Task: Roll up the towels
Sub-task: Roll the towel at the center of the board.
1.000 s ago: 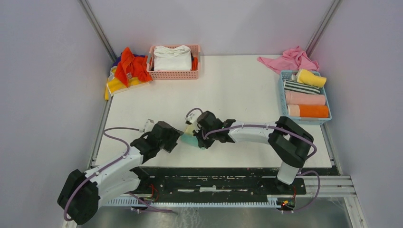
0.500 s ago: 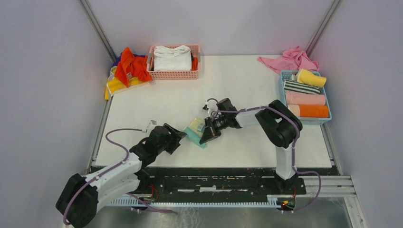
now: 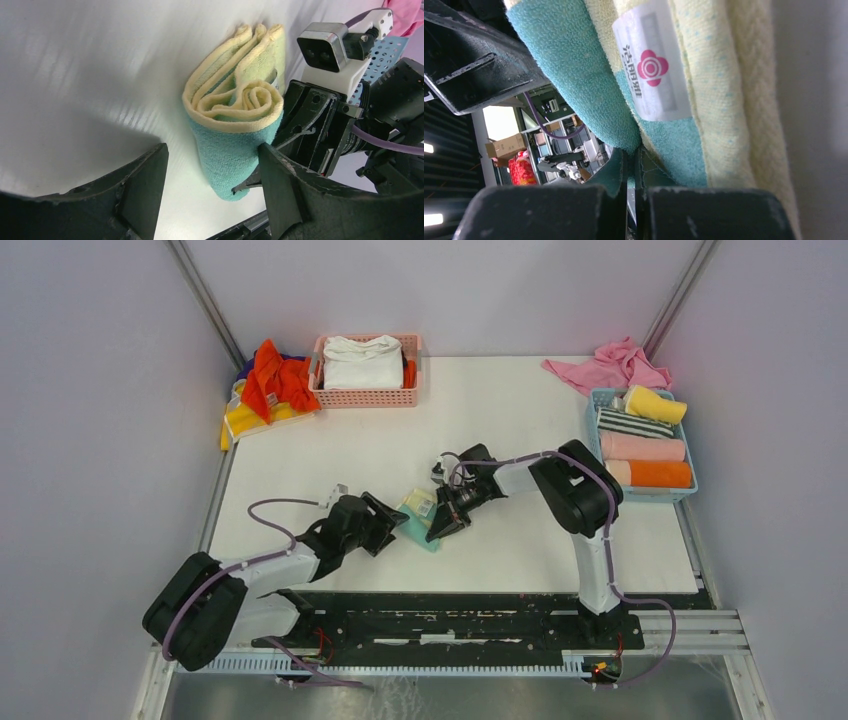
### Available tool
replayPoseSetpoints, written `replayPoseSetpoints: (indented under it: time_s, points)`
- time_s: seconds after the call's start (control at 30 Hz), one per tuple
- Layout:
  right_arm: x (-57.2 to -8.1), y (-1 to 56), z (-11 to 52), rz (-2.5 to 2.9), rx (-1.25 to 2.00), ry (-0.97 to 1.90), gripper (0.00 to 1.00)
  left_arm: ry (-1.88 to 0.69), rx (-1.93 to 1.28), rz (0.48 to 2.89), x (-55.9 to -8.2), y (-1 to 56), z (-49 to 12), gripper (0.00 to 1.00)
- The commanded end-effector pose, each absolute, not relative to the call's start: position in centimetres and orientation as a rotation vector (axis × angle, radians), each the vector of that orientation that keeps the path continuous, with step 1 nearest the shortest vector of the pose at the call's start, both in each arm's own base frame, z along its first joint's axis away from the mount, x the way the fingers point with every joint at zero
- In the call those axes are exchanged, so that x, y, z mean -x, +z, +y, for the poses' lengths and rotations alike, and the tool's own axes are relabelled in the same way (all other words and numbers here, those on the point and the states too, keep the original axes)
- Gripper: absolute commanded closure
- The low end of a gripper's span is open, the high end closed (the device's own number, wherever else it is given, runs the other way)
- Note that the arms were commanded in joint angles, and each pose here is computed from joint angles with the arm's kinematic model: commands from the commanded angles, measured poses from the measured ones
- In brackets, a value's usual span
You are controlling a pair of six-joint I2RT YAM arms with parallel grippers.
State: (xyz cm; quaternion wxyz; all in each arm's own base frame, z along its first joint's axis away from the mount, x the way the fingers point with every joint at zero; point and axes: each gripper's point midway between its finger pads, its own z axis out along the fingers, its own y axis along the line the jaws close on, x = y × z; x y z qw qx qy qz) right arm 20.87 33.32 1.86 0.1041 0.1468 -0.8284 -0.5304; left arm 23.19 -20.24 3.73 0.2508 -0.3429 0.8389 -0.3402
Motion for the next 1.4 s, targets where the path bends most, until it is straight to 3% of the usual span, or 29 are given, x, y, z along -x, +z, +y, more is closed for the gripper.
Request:
replayPoseSetpoints:
  time_s: [0.0, 0.27, 0.57, 0.83, 1.07, 1.17, 1.27, 1.37]
  points:
    - [-20.3, -3.6, 30.6, -2.613, -0.402, -1.238, 0.99, -1.060, 0.834, 2.199, -25.0, 6.9, -22.2, 0.27]
    - [-20.6, -3.5, 30.3, -2.633, -0.418, -1.197, 0.99, -1.029, 0.889, 2.193, -25.5, 6.3, -21.9, 0.28]
    - [-21.2, -2.4, 30.0, -2.687, -0.489, -1.164, 0.96, -0.760, 1.057, 2.362, -23.6, 0.5, -19.6, 0.46]
    - [-22.8, 1.4, 30.4, -2.875, -0.744, -1.164, 0.79, -0.579, 1.096, 2.465, -21.8, -2.0, -17.9, 0.70]
    - [-23.6, 5.9, 29.9, -3.151, -1.157, -0.987, 0.60, -0.549, 1.043, 2.518, -22.0, -1.8, -18.5, 0.72]
    - [-23.5, 7.5, 29.8, -3.268, -1.445, -0.769, 0.55, -0.560, 1.023, 2.530, -22.3, -1.4, -19.0, 0.72]
    - [-23.2, 8.6, 30.3, -3.331, -1.726, -0.568, 0.43, -0.564, 1.012, 2.559, -22.3, -1.3, -19.4, 0.72]
    - [-22.7, 9.1, 31.5, -3.332, -1.967, -0.447, 0.41, -0.568, 0.998, 2.593, -22.2, -1.2, -19.8, 0.72]
